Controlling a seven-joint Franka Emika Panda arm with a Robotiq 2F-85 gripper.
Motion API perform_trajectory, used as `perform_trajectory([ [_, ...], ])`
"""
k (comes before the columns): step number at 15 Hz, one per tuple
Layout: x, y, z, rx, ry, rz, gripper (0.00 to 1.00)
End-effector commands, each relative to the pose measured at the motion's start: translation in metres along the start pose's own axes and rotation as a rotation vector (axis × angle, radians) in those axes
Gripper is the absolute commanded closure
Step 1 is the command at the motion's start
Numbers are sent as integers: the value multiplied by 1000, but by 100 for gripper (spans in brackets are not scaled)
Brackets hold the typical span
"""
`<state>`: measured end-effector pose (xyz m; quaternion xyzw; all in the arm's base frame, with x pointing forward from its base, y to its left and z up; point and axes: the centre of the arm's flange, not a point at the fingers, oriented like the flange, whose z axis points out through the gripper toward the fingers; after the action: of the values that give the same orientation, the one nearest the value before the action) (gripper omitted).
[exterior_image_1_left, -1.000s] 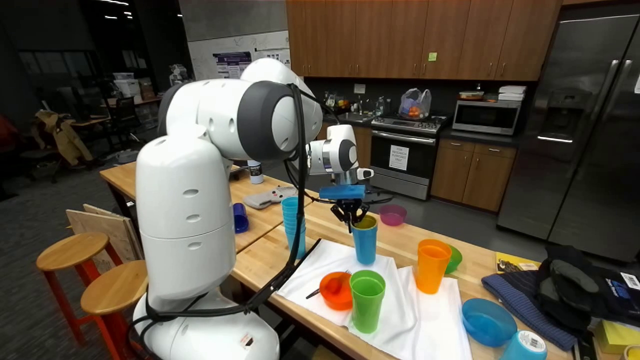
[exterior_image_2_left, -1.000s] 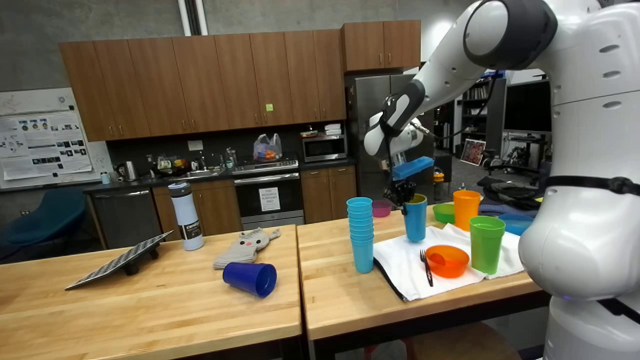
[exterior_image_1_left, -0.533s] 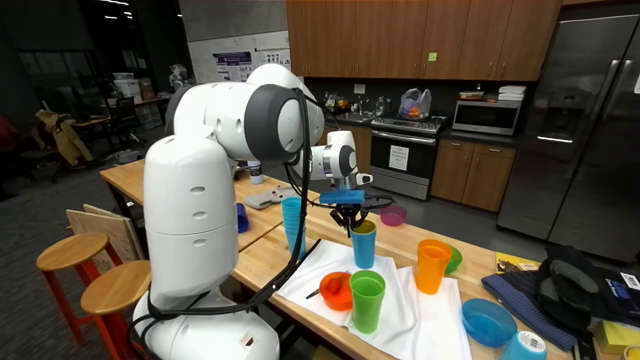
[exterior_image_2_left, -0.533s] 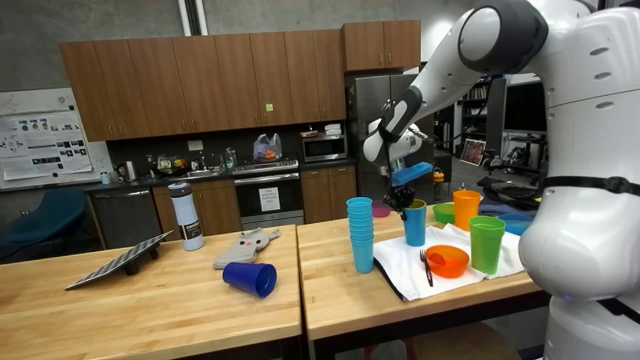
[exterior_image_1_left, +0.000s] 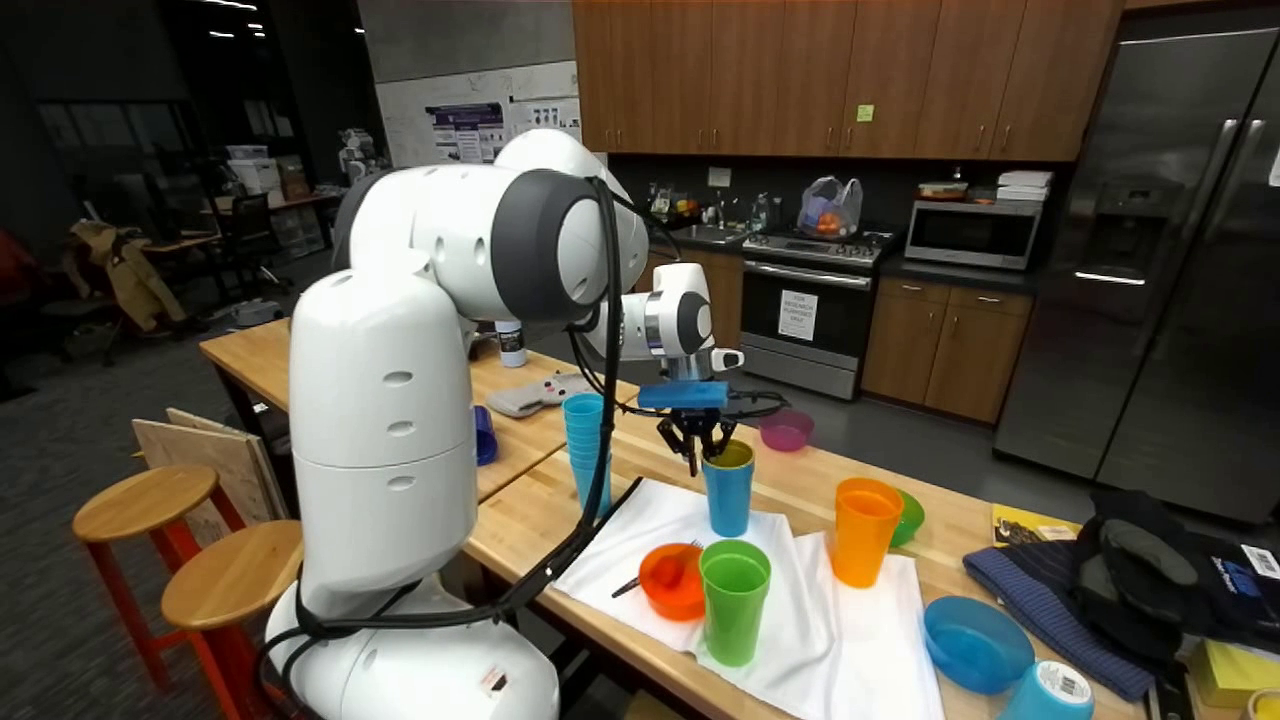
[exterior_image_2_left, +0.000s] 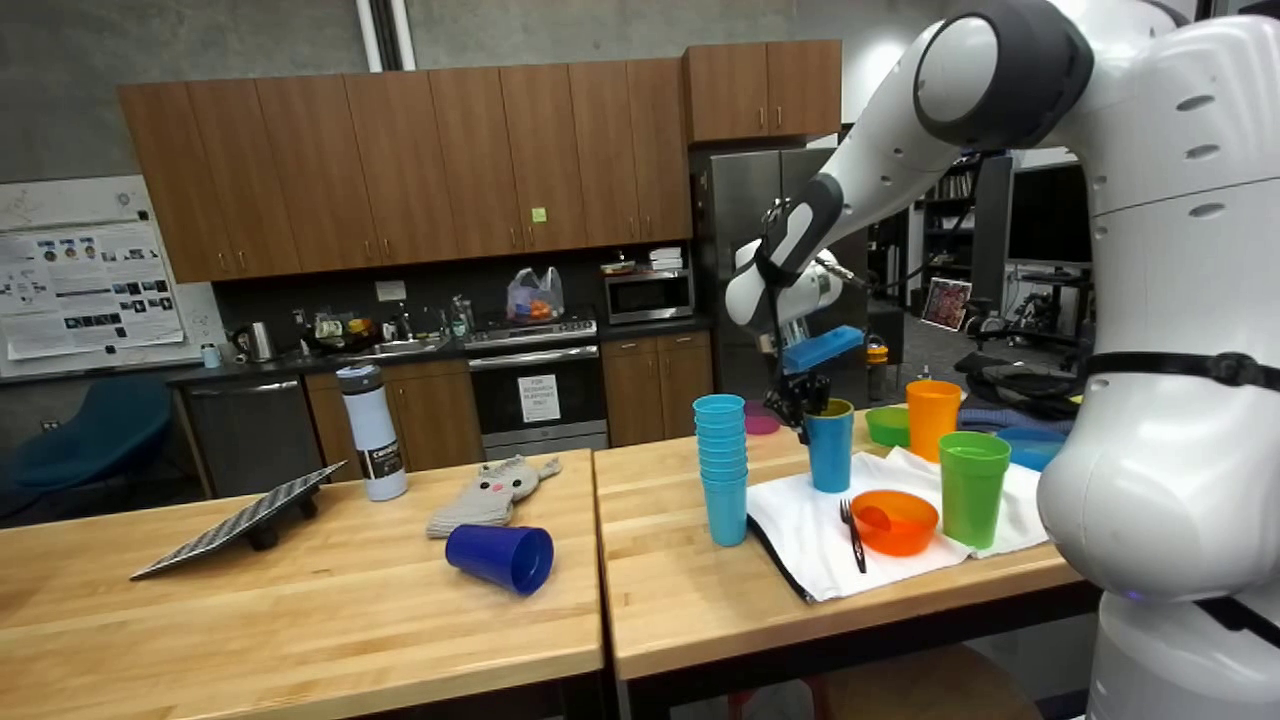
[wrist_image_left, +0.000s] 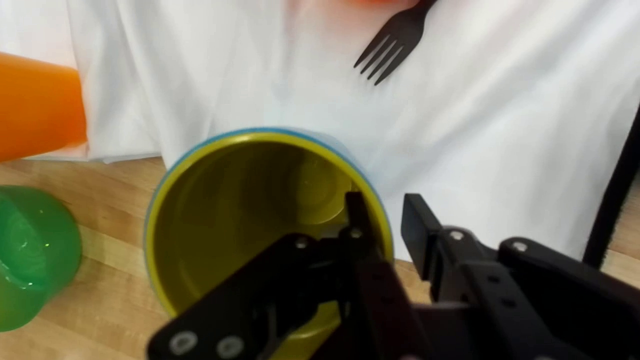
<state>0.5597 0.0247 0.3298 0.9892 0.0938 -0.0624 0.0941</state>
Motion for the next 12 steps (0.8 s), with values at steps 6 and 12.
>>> perform_trajectory([
  [6, 0, 0, 2, 0, -3, -1, 66],
  [12, -21, 14, -24, -131, 3, -4, 17],
])
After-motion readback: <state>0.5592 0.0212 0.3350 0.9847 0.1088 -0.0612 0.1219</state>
